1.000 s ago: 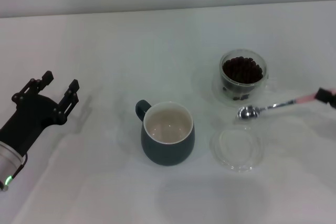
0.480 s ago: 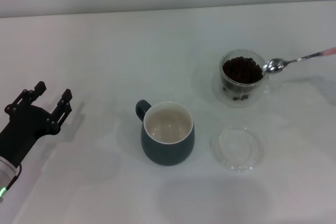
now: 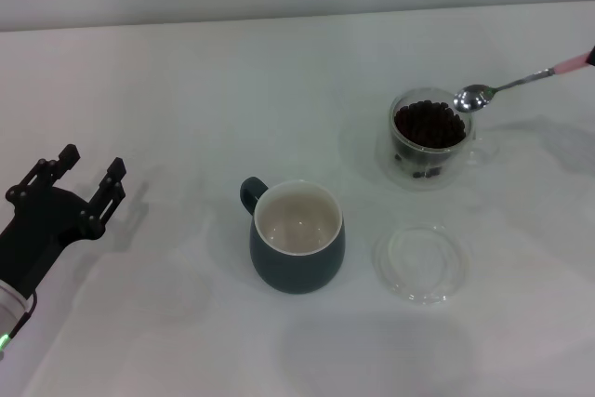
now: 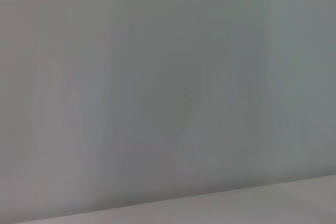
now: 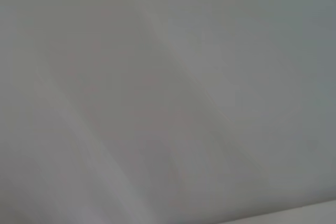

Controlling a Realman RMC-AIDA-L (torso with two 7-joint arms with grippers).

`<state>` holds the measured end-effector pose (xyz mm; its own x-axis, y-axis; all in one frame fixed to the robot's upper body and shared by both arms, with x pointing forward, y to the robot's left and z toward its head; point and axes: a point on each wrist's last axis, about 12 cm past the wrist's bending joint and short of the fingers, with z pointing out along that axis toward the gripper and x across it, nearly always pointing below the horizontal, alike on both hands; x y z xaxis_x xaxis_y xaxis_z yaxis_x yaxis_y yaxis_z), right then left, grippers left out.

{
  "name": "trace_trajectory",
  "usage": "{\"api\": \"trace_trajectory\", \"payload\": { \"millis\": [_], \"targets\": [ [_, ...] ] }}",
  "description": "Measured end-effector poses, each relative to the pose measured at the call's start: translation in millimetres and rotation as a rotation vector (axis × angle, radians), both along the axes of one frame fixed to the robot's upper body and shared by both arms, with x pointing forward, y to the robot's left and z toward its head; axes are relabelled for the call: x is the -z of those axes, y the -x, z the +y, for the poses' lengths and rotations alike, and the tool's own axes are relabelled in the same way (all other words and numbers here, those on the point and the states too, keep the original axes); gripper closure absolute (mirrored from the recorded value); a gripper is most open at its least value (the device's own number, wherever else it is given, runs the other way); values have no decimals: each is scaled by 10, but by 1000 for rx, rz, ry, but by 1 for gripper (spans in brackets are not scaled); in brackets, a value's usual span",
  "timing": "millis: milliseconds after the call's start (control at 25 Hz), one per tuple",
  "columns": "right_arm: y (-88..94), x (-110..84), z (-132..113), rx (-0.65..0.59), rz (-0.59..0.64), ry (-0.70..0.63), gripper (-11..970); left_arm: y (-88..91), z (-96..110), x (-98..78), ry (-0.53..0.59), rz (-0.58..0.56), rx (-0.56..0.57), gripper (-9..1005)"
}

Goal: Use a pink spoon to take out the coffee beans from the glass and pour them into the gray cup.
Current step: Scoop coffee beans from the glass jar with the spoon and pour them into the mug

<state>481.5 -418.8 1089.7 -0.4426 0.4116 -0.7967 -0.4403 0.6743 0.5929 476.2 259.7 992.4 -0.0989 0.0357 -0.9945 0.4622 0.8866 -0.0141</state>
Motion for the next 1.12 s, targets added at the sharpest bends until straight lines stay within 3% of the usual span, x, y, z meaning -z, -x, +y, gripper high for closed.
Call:
{"api": "trace_trajectory", "payload": {
  "millis": [440,1120],
  "targets": [
    [-212,3,242,-105,-47,135,812,11,-3,6,2,2,-2,381],
    [-365,-11,246,-78,-70,235,812,-13,-17,-8,3,-4,4,381]
  ]
}}
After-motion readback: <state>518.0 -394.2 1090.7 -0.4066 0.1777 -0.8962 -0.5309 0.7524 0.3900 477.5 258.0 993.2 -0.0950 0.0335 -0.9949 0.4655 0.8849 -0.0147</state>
